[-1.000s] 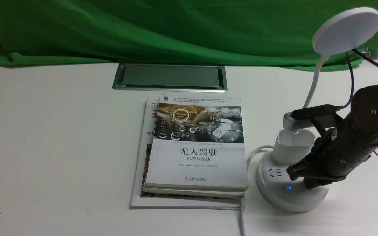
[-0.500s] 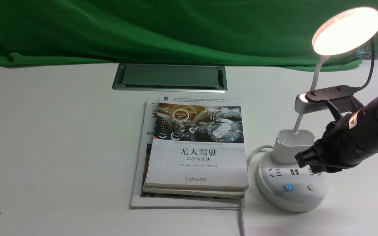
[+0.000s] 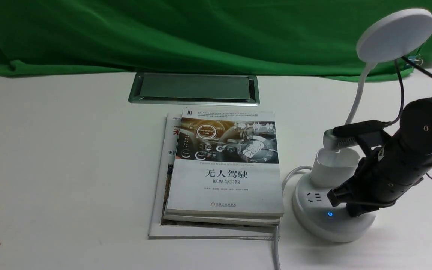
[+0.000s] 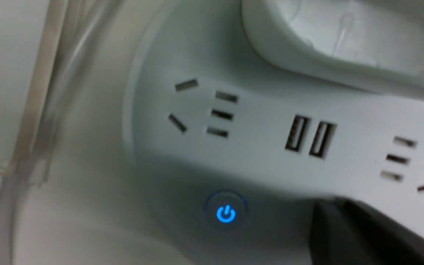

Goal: Turn off the desk lamp on the white desktop by hand.

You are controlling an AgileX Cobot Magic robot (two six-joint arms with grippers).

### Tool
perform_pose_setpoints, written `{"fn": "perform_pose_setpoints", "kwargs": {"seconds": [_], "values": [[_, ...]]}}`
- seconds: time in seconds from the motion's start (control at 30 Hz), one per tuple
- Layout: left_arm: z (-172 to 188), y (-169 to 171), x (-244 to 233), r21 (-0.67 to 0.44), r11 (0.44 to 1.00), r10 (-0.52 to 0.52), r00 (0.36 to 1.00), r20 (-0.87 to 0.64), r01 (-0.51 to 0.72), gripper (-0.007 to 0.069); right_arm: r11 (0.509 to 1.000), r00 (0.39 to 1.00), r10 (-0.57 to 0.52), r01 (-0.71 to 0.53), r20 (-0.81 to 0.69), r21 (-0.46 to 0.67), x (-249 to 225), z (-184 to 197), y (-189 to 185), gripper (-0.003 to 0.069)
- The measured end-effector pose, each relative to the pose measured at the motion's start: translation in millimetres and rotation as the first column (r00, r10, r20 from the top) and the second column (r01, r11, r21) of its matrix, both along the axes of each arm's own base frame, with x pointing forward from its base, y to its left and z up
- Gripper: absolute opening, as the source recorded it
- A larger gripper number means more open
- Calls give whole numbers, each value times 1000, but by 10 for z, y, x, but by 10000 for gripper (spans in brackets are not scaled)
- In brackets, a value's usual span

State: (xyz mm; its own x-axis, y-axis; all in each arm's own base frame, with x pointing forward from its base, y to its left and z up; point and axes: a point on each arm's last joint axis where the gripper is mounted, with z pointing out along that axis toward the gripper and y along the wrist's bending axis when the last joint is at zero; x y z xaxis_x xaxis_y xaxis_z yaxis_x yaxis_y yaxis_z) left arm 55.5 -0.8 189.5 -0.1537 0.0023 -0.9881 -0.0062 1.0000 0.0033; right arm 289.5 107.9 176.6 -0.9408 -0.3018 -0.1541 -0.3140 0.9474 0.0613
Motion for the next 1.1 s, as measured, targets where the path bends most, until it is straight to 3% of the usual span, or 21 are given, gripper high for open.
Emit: {"fn": "perform_pose_setpoints", "kwargs": {"seconds": [0.3, 0.37, 0.67, 0.87, 1.1], "values": [[0, 0, 0, 0, 1000, 0, 1000, 0, 0, 242, 1000, 997, 0, -2, 73, 29, -147, 343, -49, 52], [0, 0, 0, 0, 1000, 0, 1000, 0, 0, 242, 999, 990, -4, -4, 139, 53, -326, 572, -112, 56], [0, 0, 0, 0, 1000, 0, 1000, 0, 0, 242, 995, 967, -11, -14, 255, 95, -1078, 819, -377, 62], [0, 0, 0, 0, 1000, 0, 1000, 0, 0, 242, 989, 920, -31, -29, 392, 145, -1453, 1030, -509, 62], [0, 0, 0, 0, 1000, 0, 1000, 0, 0, 242, 977, 822, -67, -62, 566, 206, -1740, 1300, -612, 62]]}}
